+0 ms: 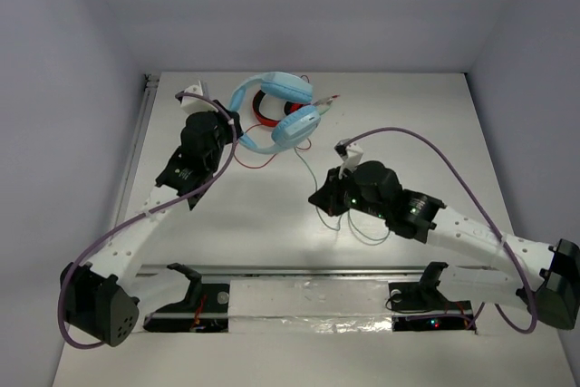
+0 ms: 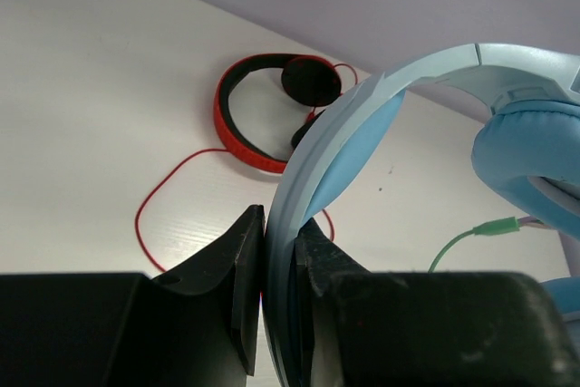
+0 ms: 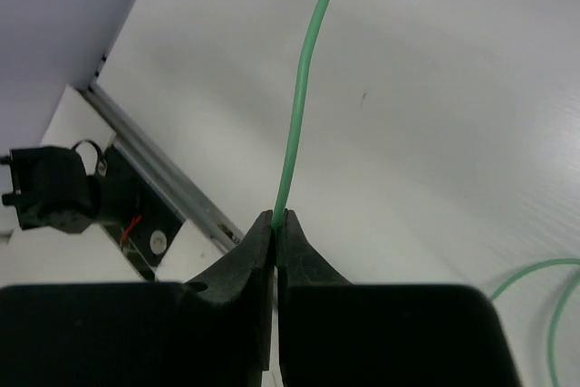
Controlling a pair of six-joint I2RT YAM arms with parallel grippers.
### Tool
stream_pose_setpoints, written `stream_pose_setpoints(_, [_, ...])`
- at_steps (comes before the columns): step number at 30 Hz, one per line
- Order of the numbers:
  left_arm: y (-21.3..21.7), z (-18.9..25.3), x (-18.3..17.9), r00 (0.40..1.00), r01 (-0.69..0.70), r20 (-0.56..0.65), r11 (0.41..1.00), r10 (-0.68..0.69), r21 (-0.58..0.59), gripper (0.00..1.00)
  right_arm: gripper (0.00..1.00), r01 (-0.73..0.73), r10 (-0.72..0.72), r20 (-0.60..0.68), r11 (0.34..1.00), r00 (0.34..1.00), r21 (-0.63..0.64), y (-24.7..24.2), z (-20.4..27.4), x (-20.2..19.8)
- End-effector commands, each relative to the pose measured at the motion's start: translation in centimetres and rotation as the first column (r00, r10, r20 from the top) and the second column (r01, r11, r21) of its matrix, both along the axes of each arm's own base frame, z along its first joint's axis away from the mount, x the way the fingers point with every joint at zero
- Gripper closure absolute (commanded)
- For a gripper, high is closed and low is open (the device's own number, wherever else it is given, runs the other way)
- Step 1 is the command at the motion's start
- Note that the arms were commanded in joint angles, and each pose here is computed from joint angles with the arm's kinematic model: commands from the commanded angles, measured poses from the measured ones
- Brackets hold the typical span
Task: Wrap the headphones
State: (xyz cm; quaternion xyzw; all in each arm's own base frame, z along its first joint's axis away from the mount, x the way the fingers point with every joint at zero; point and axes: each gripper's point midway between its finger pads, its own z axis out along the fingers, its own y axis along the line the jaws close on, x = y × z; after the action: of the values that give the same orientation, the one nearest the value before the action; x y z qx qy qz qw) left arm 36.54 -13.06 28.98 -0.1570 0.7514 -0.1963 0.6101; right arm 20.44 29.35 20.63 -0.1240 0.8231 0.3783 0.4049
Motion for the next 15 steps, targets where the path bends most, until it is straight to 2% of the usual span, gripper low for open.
stream_pose_setpoints(1, [0.3,5.1,0.3,0.980,-0.052,0.181,0.987,0.079,-0.151,1.00,1.00,0.026,-0.024,0.031,0.995,0.999,-0.098,0.2,0.8,-0.7])
stream_pose_setpoints(9, [-0.6,1.5,0.3,0.989,-0.086,0.115,0.995,0.091,-0.049,1.00,1.00,-0.050,0.064,0.054,0.974,0.996,-0.221,1.7,2.2,-4.5])
stream_pose_setpoints(15, [-3.0,-0.8,-0.6,0.999,-0.035,0.038,0.993,0.030,0.117,1.00,1.00,-0.088,0.115,0.096,0.966,0.989,-0.243,1.8,5.1,-5.1])
